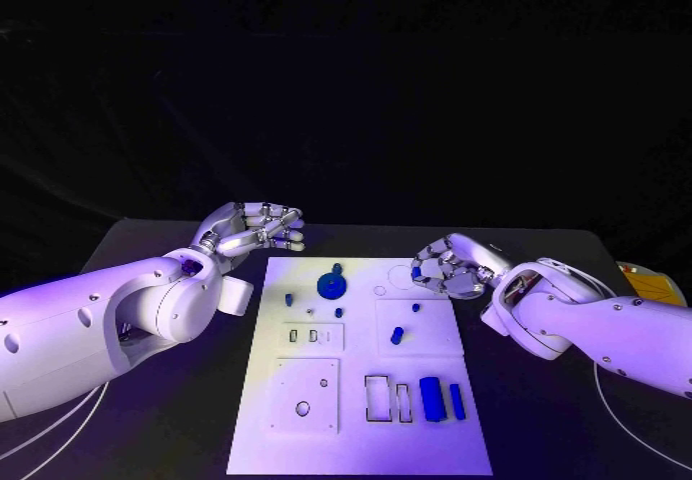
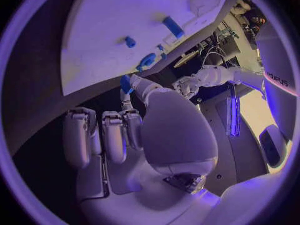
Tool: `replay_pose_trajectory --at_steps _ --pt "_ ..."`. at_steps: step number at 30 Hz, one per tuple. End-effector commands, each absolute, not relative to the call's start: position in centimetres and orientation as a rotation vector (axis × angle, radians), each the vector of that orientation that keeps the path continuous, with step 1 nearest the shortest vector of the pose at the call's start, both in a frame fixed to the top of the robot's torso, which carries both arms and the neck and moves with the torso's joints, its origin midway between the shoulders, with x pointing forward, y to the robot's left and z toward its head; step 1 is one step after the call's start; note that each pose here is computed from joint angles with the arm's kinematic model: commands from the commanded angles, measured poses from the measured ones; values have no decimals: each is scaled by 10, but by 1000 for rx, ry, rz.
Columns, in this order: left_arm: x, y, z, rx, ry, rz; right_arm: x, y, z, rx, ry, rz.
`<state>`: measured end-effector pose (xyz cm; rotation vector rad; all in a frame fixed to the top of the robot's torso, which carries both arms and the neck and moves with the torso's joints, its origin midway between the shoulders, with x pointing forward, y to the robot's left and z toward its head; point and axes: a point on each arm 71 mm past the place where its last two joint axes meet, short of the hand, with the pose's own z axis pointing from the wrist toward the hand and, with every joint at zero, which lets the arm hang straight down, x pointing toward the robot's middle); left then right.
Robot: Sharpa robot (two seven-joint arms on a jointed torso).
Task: Assemble the parts on the task board
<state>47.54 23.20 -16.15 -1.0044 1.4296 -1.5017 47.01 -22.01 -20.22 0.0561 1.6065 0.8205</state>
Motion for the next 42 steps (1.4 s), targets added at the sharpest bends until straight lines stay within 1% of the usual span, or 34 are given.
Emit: replay_pose_trajectory --at_steps 1,2,4,6,11,18,28,42 --pt "476 229 -161 -1002 1432 -1523 466 -204 -198 56 1587 803" --pt "476 229 -161 -1002 1433 -1523 464 -198 -197 53 1588 812" --pt "477 229 -161 -1003 1433 -1524 458 -175 -196 34 1596 855" --pt "477 229 -162 -1003 1434 -1524 455 -165 -196 25 1600 875" --pt "478 228 -162 -1004 1435 -1524 442 -123 -202 -10 1617 937" --pt "479 227 -163 -1005 1438 -1526 431 -92 -219 -47 1660 944" --pt "479 225 -163 -1006 1443 -1527 417 -69 -238 -114 1703 923" --pt "480 224 -163 -1006 1446 -1529 416 -61 -250 -138 1740 874"
